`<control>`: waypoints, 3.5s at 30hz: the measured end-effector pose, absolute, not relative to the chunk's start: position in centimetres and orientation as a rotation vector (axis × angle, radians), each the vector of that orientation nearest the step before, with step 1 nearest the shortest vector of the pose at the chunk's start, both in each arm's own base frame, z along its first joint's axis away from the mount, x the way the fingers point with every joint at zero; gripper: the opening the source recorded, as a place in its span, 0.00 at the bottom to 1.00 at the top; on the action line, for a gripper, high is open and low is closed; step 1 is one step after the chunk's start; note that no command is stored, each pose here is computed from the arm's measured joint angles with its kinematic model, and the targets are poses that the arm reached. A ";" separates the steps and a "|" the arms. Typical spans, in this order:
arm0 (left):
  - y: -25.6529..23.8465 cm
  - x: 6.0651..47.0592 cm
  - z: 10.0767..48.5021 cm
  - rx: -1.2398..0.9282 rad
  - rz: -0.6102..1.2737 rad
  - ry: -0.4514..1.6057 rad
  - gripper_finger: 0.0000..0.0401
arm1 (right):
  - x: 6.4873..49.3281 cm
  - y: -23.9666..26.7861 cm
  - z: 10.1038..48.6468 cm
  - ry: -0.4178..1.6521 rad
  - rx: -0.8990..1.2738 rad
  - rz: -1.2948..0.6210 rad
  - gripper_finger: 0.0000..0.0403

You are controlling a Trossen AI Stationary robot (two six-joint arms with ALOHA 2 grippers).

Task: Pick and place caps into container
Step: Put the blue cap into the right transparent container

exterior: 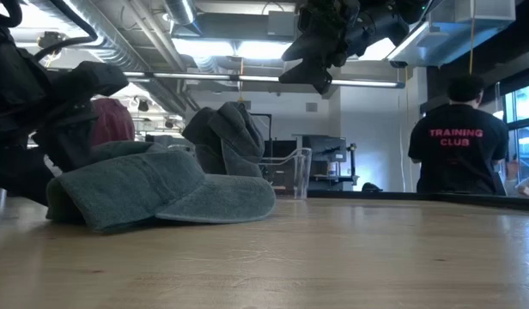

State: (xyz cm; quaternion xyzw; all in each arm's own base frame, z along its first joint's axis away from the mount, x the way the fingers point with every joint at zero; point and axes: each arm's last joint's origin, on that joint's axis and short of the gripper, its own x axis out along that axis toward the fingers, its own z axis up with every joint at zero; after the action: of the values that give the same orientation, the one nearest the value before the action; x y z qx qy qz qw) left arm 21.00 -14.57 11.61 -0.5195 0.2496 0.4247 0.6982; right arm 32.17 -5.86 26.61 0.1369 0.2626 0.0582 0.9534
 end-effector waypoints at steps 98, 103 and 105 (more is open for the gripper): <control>29.8 31.4 35.7 -0.221 0.217 0.759 0.06 | 24.5 -7.3 31.1 0.621 0.345 -0.074 0.58; 29.0 32.3 35.9 -0.091 0.149 0.751 0.06 | 24.5 -7.3 31.1 0.621 0.342 -0.084 0.58; 28.6 32.8 36.1 -0.033 0.125 0.734 0.06 | 24.5 -7.4 31.0 0.622 0.334 -0.111 0.58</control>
State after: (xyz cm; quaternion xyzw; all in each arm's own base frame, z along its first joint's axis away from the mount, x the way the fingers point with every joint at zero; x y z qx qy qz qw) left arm 32.81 28.61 36.08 -0.0160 0.3585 0.0611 0.9314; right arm 24.50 -7.40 31.05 0.1633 0.3043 -0.0545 0.9369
